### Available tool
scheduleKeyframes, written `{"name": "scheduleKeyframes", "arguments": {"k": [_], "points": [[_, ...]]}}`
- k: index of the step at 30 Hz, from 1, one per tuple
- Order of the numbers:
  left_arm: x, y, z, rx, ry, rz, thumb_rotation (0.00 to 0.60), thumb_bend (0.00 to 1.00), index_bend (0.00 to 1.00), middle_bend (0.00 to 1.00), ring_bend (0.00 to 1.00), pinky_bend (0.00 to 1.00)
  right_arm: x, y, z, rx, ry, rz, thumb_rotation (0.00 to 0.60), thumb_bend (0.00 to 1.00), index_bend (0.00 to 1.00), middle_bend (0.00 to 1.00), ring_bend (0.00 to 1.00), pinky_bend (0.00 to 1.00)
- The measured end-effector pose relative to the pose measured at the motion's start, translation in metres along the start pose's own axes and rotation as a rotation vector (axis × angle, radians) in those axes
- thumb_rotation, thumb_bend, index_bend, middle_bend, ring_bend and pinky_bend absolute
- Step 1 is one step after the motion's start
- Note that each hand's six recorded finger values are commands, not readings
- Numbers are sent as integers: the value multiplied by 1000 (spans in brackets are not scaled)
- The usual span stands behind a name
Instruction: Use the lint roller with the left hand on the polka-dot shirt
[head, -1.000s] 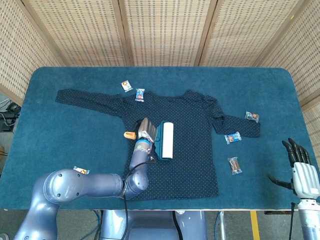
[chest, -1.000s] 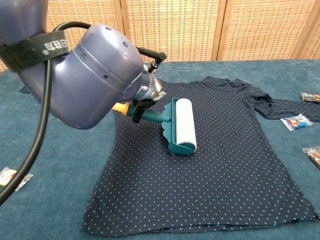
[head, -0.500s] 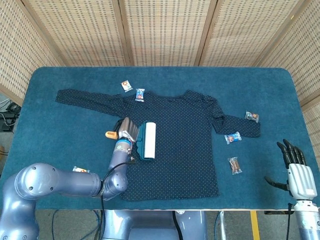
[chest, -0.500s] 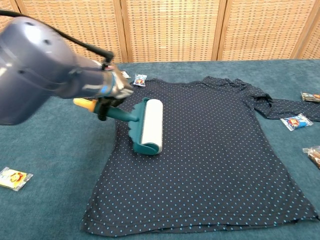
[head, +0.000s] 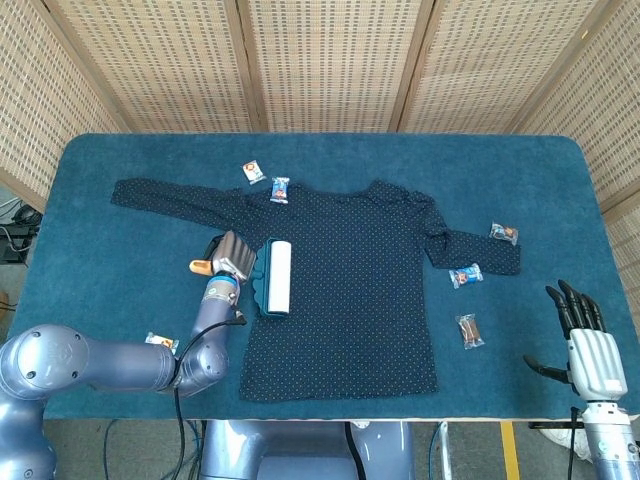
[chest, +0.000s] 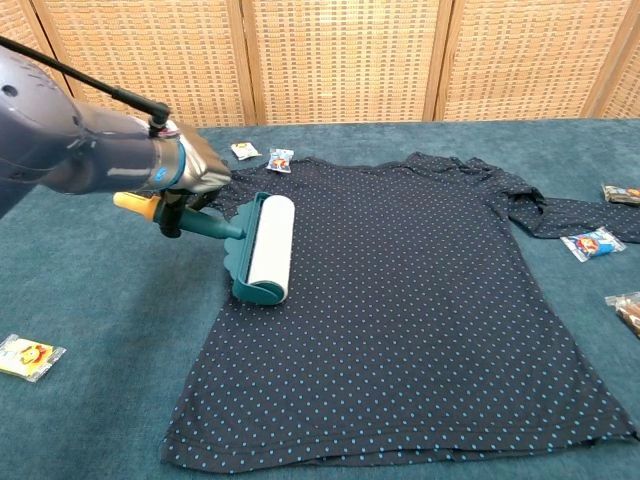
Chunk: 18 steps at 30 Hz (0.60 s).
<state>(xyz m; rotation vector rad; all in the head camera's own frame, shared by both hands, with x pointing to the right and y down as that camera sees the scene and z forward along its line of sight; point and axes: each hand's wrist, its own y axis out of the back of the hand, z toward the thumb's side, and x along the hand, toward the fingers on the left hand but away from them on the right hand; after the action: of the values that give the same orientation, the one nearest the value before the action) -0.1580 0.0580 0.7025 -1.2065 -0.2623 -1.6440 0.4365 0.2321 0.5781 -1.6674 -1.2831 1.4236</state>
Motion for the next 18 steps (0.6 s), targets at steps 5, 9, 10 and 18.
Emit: {"name": "scheduleKeyframes", "arguments": {"k": [5, 9, 10, 18], "points": [[0, 16, 15, 4, -17, 20, 600, 897, 905, 900, 784, 725, -1, 1, -3, -8, -8, 1, 600, 35, 0, 0, 0, 0], [1, 33, 30, 7, -31, 35, 600, 897, 905, 900, 784, 725, -2, 1, -5, -15, -14, 6, 600, 34, 0, 0, 0, 0], [1, 37, 34, 7, -34, 38, 600, 897, 905, 900, 784, 725, -2, 0, -5, -17, -15, 6, 600, 34, 0, 0, 0, 0], [0, 64, 58, -2, -58, 60, 600, 897, 905, 900, 784, 725, -4, 1, -9, -28, -26, 9, 600, 35, 0, 0, 0, 0]]}}
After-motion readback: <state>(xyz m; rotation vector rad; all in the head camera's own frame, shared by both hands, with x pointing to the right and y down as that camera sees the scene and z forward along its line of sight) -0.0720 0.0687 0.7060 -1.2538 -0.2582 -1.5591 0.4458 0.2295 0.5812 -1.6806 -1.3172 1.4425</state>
